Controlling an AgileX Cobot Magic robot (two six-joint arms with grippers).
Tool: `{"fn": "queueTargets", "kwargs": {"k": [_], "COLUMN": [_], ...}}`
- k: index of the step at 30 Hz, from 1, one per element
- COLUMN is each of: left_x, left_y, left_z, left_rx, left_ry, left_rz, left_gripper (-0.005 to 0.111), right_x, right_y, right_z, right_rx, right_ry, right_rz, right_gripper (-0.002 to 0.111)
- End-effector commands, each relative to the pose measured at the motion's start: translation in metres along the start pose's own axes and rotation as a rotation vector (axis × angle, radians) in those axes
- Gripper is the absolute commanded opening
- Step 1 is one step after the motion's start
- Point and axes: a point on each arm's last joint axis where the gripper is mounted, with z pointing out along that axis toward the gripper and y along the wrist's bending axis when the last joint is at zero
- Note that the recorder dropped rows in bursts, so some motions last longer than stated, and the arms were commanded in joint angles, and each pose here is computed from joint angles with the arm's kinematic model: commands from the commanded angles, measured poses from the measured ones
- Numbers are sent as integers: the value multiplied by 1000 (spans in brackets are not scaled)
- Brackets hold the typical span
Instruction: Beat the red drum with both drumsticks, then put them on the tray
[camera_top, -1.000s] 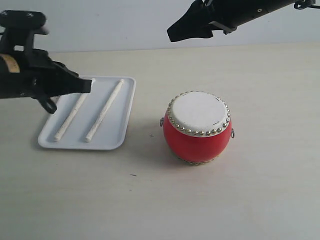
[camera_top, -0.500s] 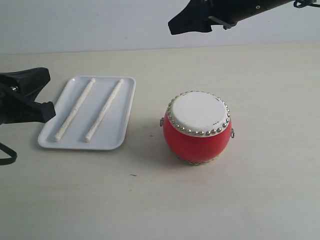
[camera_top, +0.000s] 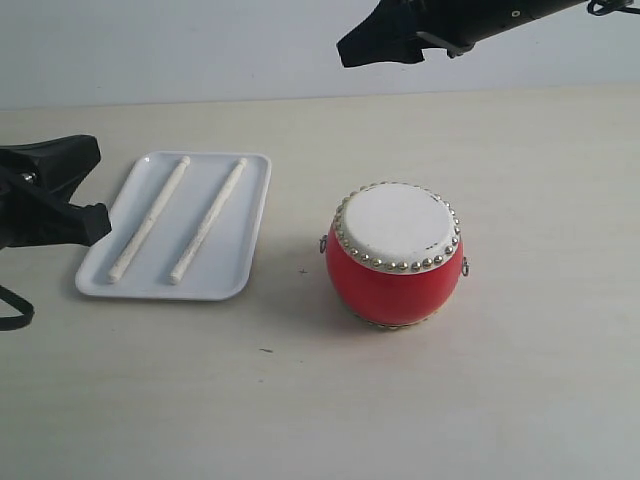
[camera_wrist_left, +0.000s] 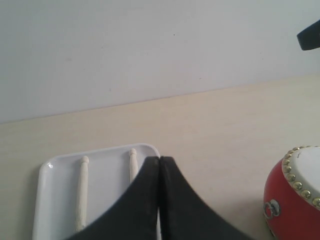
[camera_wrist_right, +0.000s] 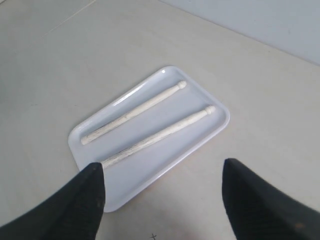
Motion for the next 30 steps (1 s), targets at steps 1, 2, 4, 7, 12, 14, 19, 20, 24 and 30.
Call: {"fn": "queueTargets", "kwargs": {"k": [1, 2, 4, 7, 12, 14, 19, 20, 24, 30], "left_x": [0, 0, 0, 0, -12, -20, -34, -35, -33, -35], "left_y": [0, 0, 0, 1, 9, 13, 22, 23, 27, 31], "left_z": [-2, -2, -2, -3, -12, -18, -41, -46, -68, -104], "left_rx": [0, 0, 0, -3, -45, -70, -138, -145, -194, -283], "left_ry": [-10, -10, -10, -7, -64, -106, -136, -130, -36, -18], "left_rz": [3, 3, 3, 25, 131, 129, 111, 101, 91, 65], "left_gripper": [0, 0, 0, 0, 0, 0, 0, 0, 0, 0], "right_x": [-4, -4, -4, -4, -4, -4, -4, -4, -4, -4], "right_y": [1, 1, 0, 0, 0, -1, -1, -1, -1, -1], "right_z": [-3, -3, -3, -3, -3, -3, -3, -3, -3, -3], "right_rx": [5, 5, 8, 8, 13, 23, 23, 23, 23, 23], "right_ry": [-20, -19, -12, -12, -13, -18, -18, -18, -18, -18], "right_rz": [-2, -4, -10, -10, -10, -10, -10, -10, -10, -10], "right_gripper": [63, 63, 63, 63, 63, 63, 63, 63, 63, 63]}}
